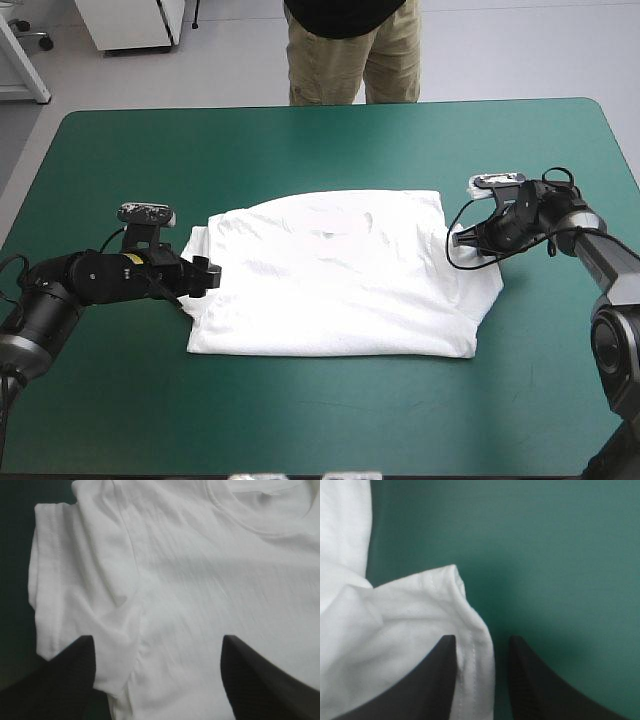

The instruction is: Fold the cloth

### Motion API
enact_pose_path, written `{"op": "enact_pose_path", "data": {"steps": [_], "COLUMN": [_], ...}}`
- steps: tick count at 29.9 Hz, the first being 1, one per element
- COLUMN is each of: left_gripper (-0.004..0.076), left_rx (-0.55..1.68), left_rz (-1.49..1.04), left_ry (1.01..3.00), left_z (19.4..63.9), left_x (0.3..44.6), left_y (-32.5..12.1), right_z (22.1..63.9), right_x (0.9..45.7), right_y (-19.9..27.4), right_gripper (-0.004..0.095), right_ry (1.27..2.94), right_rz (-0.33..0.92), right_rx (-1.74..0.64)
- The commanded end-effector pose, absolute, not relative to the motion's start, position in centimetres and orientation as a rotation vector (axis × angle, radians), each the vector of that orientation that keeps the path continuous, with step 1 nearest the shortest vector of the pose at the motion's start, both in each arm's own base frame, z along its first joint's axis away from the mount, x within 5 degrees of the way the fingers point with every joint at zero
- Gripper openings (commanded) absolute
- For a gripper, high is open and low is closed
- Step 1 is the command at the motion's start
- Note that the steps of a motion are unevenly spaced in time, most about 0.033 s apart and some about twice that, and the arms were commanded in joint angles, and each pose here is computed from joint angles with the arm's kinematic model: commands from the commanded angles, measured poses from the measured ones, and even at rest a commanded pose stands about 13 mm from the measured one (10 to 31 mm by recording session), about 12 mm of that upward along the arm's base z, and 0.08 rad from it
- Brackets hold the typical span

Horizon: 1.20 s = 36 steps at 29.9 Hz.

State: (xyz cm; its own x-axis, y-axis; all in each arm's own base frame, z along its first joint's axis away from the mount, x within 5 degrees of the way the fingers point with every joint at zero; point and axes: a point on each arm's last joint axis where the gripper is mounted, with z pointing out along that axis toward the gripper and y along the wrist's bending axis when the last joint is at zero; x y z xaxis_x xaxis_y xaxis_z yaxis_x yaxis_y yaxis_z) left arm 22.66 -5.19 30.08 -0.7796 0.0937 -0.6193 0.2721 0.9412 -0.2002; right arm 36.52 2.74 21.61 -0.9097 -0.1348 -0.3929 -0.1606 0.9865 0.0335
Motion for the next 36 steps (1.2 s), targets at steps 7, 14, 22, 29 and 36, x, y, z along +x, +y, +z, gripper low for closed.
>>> {"op": "enact_pose_path", "data": {"steps": [7, 14, 22, 29, 36], "left_gripper": [0.0511, 0.0511, 0.0511, 0.0511, 0.0511], "left_rx": [0.234, 0.239, 0.245, 0.269, 0.295], "left_rz": [-0.387, -0.387, -0.384, -0.364, -0.353], "left_ry": [2.372, 2.38, 2.387, 2.411, 2.467], "left_z": [31.7, 31.7, 31.6, 31.5, 31.1], "left_x": [22.8, 22.8, 22.7, 22.5, 22.1], "left_y": [-5.3, -5.3, -5.3, -5.2, -5.1], "right_z": [23.3, 27.1, 31.9, 31.8, 28.2], "right_x": [36.7, 35.7, 32.2, 30.5, 31.1], "right_y": [2.5, 2.4, 4.3, 10.6, 15.1], "right_gripper": [-0.0017, -0.0017, -0.0017, -0.0017, -0.0017], "right_ry": [2.685, 2.544, 2.476, 2.465, 2.549], "right_rz": [0.084, 0.07, 0.185, 0.334, 0.396], "right_rx": [-0.27, -0.249, -0.332, -0.558, -0.617]}}
